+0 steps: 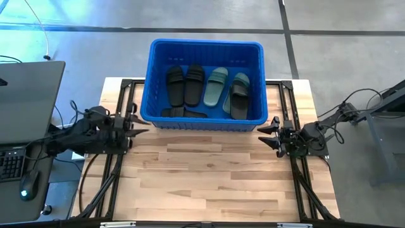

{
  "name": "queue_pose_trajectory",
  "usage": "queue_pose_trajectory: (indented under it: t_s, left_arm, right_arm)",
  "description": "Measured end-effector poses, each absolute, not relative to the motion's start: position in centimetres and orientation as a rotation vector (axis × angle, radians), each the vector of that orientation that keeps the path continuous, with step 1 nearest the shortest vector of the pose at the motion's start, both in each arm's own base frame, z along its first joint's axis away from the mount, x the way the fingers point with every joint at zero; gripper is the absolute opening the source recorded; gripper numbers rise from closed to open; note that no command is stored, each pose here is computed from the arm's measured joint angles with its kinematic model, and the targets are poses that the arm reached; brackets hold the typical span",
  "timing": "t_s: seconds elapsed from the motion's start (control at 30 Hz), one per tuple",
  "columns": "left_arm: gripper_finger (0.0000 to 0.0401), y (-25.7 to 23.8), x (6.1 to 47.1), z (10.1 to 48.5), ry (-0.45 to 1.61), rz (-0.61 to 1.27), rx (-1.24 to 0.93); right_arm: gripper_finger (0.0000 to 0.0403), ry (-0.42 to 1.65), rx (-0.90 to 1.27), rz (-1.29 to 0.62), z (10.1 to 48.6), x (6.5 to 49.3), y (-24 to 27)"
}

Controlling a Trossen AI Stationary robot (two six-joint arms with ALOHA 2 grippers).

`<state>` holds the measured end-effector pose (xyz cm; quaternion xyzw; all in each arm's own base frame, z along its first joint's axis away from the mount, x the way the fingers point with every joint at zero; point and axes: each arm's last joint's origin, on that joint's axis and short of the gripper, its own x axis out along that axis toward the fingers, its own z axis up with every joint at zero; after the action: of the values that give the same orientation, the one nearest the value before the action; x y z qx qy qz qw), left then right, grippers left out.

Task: Pick and place slides into bin
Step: Return to Home Position

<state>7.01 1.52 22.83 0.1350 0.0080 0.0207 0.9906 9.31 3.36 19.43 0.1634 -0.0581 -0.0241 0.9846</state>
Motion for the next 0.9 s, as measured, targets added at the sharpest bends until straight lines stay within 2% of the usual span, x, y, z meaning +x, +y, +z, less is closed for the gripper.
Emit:
queue_pose_trajectory:
  t_s: [0.2,0.47,0.9]
  left_arm:
    - [0.009,1.4,8.2,21.1,-0.1,-0.124,0.262]
    - [0.009,1.5,8.8,19.1,-0.059,-0.131,0.233]
    - [0.009,1.0,9.2,18.4,-0.039,-0.087,0.276]
  right_arm:
    - [0.0195,-0.115,0.342,-0.054,19.4,9.3,3.3]
    - [0.0195,-0.114,0.359,-0.068,19.4,9.3,3.3]
    - [0.0195,-0.028,0.373,-0.202,18.2,9.4,3.0]
